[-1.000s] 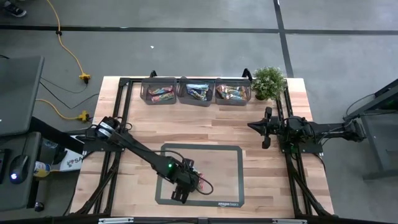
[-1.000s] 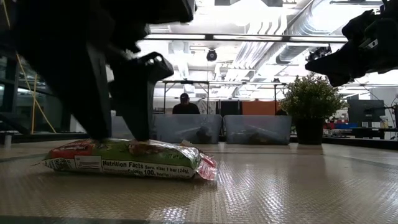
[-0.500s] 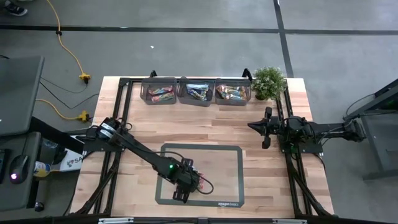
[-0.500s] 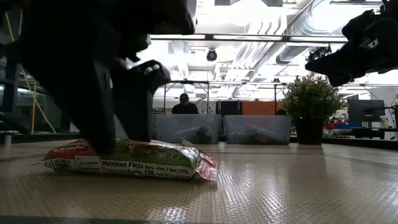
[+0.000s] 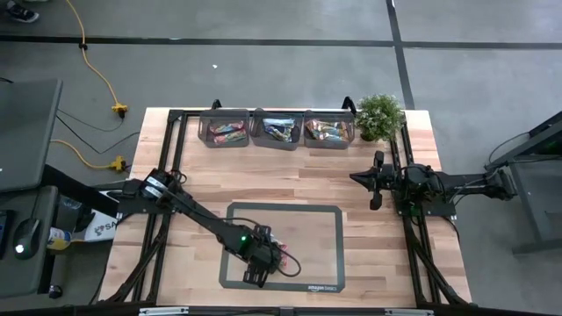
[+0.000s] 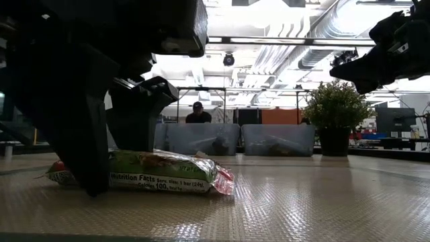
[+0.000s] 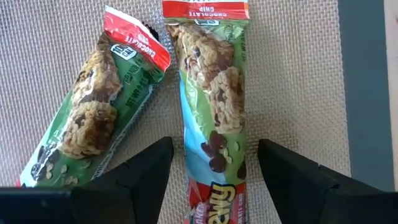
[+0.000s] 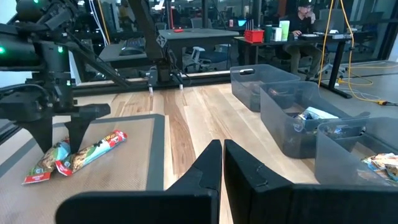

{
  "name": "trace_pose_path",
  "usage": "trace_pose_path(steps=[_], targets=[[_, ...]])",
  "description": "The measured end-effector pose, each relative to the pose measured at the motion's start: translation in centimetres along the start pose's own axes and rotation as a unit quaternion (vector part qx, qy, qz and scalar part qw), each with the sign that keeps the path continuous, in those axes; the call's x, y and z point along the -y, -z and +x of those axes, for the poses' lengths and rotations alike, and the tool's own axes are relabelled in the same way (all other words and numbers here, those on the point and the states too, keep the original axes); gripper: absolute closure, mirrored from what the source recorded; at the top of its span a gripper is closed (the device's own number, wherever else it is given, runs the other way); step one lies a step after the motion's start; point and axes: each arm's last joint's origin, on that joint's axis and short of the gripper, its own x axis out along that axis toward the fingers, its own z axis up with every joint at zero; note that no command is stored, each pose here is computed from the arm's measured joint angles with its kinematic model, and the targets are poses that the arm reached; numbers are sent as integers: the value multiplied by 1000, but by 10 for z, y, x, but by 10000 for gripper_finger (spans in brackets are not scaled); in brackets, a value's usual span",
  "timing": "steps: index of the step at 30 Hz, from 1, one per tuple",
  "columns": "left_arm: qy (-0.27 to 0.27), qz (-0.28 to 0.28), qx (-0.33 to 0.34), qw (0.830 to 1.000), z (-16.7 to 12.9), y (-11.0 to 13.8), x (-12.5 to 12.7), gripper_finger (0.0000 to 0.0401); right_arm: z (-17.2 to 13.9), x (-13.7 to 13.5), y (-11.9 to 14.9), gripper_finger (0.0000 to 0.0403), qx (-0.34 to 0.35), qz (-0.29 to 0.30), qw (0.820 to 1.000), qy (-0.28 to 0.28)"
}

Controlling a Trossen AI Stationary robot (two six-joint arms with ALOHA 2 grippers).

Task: Pick and place Granola Bars by type
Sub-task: Put the red granola bar into the left black bin

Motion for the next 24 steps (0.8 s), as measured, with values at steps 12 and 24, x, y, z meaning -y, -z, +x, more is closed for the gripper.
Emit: trace_pose_path(steps=[12,24], targets=[[-23,-3,5,1000,4,1,-1,162,0,0,0,402,0,0,1000,0],[-34,-14,12,999,5,1,0,216,0,0,0,402,0,0,1000,0]])
